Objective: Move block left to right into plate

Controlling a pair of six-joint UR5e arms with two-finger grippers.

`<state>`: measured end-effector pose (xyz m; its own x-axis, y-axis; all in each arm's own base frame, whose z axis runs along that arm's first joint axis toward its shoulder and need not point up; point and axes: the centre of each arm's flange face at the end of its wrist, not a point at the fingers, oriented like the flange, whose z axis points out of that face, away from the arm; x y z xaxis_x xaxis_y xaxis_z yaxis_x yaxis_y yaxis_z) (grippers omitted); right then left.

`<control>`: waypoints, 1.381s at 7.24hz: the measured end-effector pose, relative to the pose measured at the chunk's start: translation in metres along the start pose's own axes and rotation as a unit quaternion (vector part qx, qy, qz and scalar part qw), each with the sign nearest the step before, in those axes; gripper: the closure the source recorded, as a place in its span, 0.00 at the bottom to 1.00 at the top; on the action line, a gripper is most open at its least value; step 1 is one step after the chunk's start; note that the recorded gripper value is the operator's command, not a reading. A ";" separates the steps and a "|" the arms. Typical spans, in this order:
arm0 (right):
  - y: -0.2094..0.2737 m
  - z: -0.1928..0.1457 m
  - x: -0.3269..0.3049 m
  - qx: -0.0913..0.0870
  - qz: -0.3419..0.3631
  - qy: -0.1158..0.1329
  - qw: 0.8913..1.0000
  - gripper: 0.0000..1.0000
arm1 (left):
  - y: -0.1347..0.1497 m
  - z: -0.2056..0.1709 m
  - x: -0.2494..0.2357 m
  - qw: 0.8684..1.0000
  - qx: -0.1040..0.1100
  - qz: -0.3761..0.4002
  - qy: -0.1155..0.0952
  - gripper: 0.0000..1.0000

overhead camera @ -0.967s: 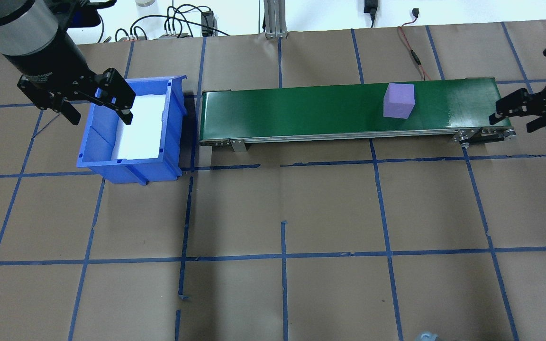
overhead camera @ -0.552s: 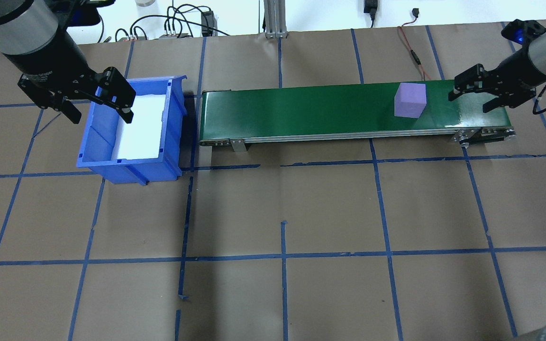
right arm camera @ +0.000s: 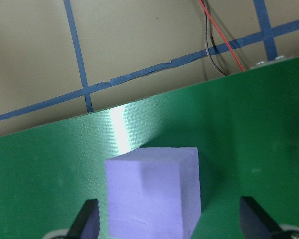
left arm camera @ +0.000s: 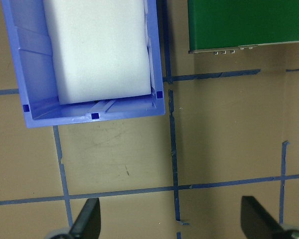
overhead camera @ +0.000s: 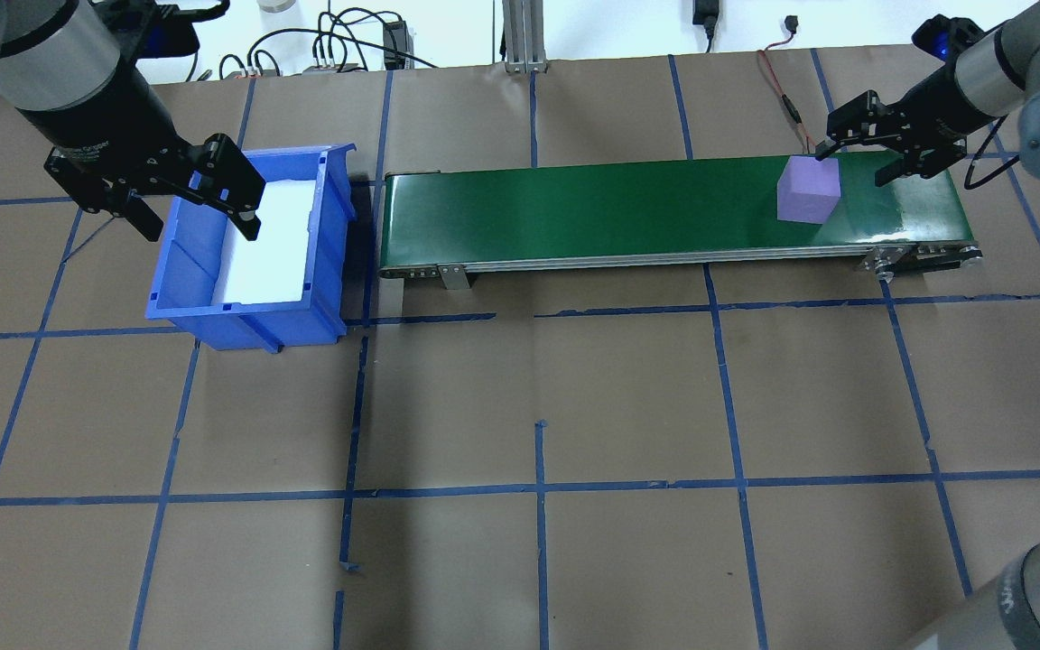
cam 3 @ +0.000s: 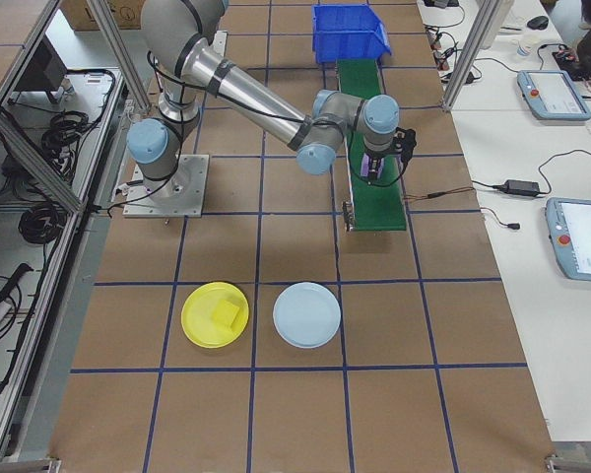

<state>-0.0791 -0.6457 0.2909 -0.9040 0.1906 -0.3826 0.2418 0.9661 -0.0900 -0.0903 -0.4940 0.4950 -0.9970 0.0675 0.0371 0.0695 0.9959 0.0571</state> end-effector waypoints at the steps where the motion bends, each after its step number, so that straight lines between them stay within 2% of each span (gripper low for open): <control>1: -0.003 0.011 0.003 -0.005 0.002 -0.003 1.000 0.00 | 0.000 0.001 0.000 1.000 -0.001 0.001 0.000 0.00; 2: -0.005 0.020 0.006 -0.007 0.002 -0.003 1.000 0.17 | 0.000 0.001 0.001 1.000 -0.001 0.001 -0.001 0.00; 3: -0.008 0.027 0.010 -0.002 -0.001 -0.002 1.000 0.54 | 0.000 0.000 0.001 1.000 0.000 0.001 -0.001 0.00; 5: -0.011 0.033 0.015 0.001 -0.019 0.008 1.000 0.63 | 0.000 -0.001 0.001 1.000 0.001 0.001 -0.001 0.00; 6: -0.010 0.026 0.017 0.002 -0.050 0.033 0.998 0.63 | 0.000 -0.001 0.000 1.000 0.001 0.000 -0.001 0.00; 8: -0.006 -0.001 0.020 0.002 -0.130 0.103 0.986 0.63 | 0.000 -0.002 -0.001 1.000 0.003 -0.001 -0.002 0.00; 10: 0.005 -0.040 0.028 -0.006 -0.210 0.172 0.962 0.62 | 0.000 -0.003 -0.002 1.000 0.004 -0.001 -0.002 0.00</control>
<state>-0.1173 -0.6290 0.3162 -0.9847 -0.1735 0.0134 -0.1734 0.9721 -0.1582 -0.0886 -0.4944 0.4983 -0.9973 0.0659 0.0322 0.0674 0.9965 0.0495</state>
